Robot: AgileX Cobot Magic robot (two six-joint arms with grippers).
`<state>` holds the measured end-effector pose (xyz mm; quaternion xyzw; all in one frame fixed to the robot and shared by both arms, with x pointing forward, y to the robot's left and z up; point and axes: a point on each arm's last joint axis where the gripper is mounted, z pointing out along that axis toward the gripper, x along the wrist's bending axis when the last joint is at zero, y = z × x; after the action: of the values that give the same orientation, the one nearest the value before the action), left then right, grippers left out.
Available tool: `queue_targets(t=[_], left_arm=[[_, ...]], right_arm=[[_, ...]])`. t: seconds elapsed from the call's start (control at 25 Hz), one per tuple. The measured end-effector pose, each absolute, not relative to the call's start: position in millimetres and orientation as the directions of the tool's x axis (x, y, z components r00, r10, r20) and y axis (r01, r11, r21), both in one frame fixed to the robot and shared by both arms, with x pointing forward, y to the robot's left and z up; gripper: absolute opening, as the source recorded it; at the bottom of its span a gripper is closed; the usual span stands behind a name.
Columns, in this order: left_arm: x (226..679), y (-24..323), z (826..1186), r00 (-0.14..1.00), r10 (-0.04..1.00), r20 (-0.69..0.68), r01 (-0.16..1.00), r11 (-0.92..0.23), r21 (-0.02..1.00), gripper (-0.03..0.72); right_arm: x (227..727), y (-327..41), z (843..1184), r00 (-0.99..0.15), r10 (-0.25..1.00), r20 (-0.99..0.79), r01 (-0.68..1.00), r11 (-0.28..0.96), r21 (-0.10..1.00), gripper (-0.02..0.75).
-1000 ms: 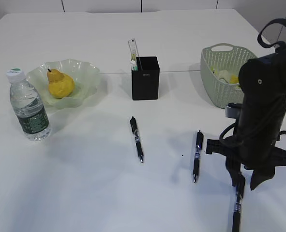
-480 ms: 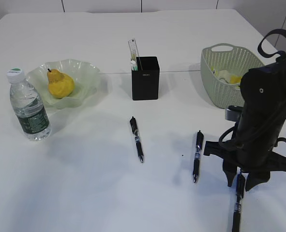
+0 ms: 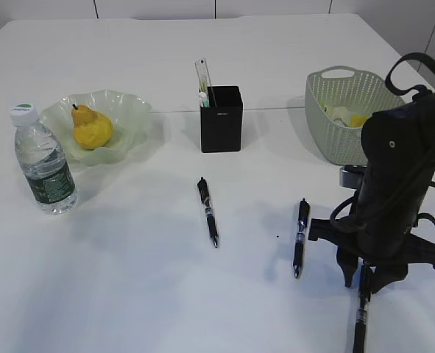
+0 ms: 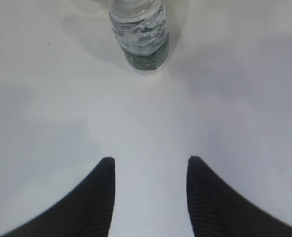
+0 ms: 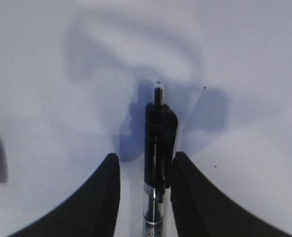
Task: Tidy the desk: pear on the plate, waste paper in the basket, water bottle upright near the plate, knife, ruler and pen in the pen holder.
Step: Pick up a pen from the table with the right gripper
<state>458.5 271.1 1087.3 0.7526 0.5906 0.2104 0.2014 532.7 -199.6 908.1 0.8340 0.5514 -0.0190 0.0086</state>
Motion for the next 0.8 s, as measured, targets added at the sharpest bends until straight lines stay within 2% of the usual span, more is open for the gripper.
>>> queue_targets(t=[0.8], left_arm=[[458.4,270.9,1087.2,0.214,0.974,0.077,0.805,-0.220,0.551,0.330]], right_arm=[[532.3,-203.7,902.5,0.356,0.930,-0.097,0.934,-0.358,-0.011,0.284]])
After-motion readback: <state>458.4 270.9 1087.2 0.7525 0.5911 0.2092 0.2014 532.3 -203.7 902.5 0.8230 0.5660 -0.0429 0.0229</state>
